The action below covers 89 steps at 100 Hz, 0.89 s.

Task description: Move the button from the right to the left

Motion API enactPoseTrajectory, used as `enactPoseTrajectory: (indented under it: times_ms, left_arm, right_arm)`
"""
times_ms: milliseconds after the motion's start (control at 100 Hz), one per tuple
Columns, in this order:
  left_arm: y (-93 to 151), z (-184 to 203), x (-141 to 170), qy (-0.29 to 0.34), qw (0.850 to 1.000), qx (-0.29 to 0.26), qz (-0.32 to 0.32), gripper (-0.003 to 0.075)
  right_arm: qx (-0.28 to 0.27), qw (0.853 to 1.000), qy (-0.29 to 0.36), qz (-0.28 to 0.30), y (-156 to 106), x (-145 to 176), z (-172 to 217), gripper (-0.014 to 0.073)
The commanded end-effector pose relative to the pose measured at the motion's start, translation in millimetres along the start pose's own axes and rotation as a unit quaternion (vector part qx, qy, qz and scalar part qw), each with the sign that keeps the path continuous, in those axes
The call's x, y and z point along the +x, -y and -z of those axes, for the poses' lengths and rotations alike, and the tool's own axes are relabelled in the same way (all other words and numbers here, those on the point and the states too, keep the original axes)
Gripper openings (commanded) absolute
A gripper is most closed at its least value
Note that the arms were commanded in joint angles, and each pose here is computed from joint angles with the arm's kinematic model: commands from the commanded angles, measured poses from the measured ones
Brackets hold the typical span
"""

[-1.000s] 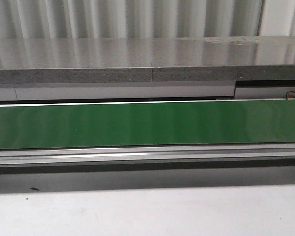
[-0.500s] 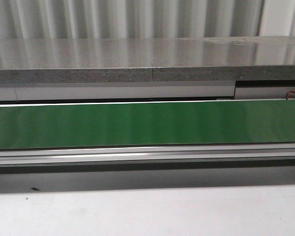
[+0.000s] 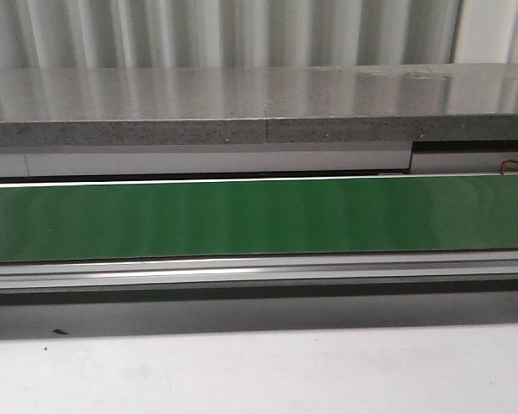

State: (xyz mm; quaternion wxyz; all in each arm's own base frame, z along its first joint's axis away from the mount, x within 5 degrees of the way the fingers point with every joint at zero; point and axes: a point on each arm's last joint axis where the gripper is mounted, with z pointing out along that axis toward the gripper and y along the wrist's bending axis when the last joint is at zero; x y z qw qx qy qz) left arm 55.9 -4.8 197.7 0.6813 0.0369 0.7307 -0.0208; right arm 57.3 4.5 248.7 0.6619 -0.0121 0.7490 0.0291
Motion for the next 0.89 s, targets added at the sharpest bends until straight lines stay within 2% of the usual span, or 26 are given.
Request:
enactPoseTrajectory:
  times_ms: [0, 80, 190, 220, 880]
  left_arm:
    - [-0.3, -0.5, 4.9, 0.029, 1.0, -0.003, 0.0, -0.002]
    - [-0.3, -0.5, 4.9, 0.029, 1.0, -0.003, 0.0, -0.002]
    - [-0.3, -0.5, 4.9, 0.029, 1.0, -0.003, 0.0, -0.002]
    - [-0.3, -0.5, 4.9, 0.029, 1.0, -0.003, 0.0, -0.002]
    - [-0.3, -0.4, 4.6, 0.03, 1.0, -0.003, 0.0, -0.002]
  right_arm:
    - [0.028, 0.994, 0.106, -0.004, 4.4, -8.3, -0.7, -0.0066]
    - [0.042, 0.989, 0.141, 0.011, 6.3, 5.4, 0.1, -0.0066]
    - [0.046, 0.989, 0.142, 0.019, 7.2, 32.3, -1.3, -0.0066]
    - [0.046, 0.992, 0.119, 0.021, 7.0, 36.1, -0.1, -0.0066]
    - [0.047, 0.992, 0.113, 0.03, 7.1, 37.0, -0.7, -0.0066]
